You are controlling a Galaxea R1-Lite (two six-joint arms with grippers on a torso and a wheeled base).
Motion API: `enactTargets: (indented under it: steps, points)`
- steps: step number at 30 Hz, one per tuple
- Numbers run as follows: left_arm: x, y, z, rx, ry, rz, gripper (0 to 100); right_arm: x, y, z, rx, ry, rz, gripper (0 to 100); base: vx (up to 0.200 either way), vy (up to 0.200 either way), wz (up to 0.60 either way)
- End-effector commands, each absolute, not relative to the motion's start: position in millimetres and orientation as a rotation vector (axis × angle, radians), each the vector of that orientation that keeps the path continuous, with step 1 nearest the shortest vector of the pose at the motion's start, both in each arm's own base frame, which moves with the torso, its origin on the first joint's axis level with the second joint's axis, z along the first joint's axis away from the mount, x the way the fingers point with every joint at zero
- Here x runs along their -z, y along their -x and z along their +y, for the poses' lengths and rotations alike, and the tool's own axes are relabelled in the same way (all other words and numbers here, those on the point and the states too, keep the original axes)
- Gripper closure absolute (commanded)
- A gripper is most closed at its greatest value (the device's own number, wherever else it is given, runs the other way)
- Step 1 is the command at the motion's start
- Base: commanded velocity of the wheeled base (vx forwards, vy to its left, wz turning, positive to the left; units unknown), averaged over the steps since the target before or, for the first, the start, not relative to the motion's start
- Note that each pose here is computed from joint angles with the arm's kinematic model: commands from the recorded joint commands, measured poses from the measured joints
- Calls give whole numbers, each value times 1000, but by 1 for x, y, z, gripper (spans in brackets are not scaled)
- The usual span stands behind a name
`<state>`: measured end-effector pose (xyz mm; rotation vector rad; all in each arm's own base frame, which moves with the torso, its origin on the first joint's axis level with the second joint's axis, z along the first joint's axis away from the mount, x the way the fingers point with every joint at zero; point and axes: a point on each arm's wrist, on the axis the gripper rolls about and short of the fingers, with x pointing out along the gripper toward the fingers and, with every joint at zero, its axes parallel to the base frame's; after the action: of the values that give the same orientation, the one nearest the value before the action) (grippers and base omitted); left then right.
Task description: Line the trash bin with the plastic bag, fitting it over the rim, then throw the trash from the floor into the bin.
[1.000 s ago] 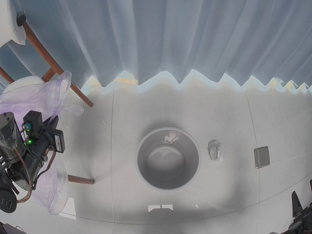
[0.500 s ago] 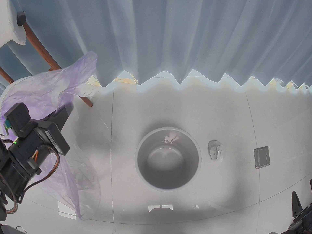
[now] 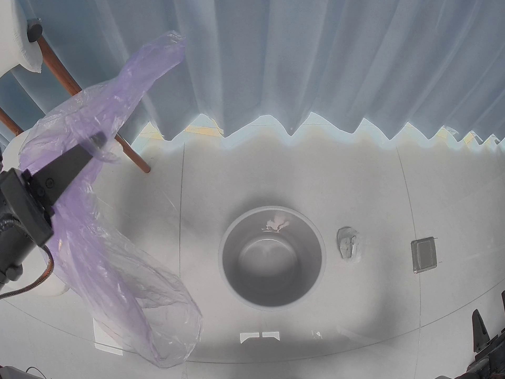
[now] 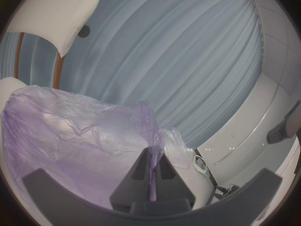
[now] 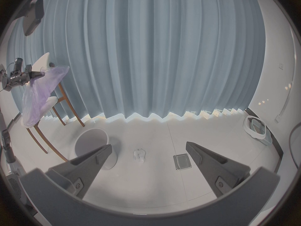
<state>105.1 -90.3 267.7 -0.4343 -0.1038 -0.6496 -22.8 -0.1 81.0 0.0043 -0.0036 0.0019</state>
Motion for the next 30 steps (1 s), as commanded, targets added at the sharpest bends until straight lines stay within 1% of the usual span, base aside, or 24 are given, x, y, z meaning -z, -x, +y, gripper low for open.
enactTargets:
  steps: [1,4,5,7,9,12,14,16,18,20,23,30]
  points:
    - [-285,-97,-81,662,486,-148,100,-76,23,0,-3,-5,-3,0,0,0,0]
    - [-294,-97,-82,688,506,-172,100,-76,23,0,-3,-5,-3,0,0,0,0]
    - [-305,-98,-84,714,526,-187,100,-76,23,0,-3,-5,-3,0,0,0,0]
    - [-309,-103,-88,729,561,-170,100,-76,23,0,-3,-5,-3,0,0,0,0]
    - [-305,-107,-92,734,592,-133,100,-76,23,0,-2,-5,-3,0,0,0,0]
    - [-300,-108,-97,767,585,-101,100,-76,23,0,-3,-5,-3,0,0,0,0]
    - [-296,-110,-108,843,566,-55,100,-76,23,0,-2,-5,-3,0,0,0,0]
    - [-291,-116,-115,864,540,-40,100,-76,23,0,-3,-5,-3,0,0,0,0]
    - [-290,-121,-119,862,519,-44,100,-76,23,0,-3,-5,-3,0,0,0,0]
    - [-284,-124,-119,845,486,-101,100,-76,23,0,-2,-5,-3,0,0,0,0]
    - [-283,-122,-117,869,487,-129,100,-76,23,0,-3,-5,-3,0,0,0,0]
    - [-272,-126,-125,885,478,-79,100,-76,23,0,-3,-3,-3,0,0,0,0]
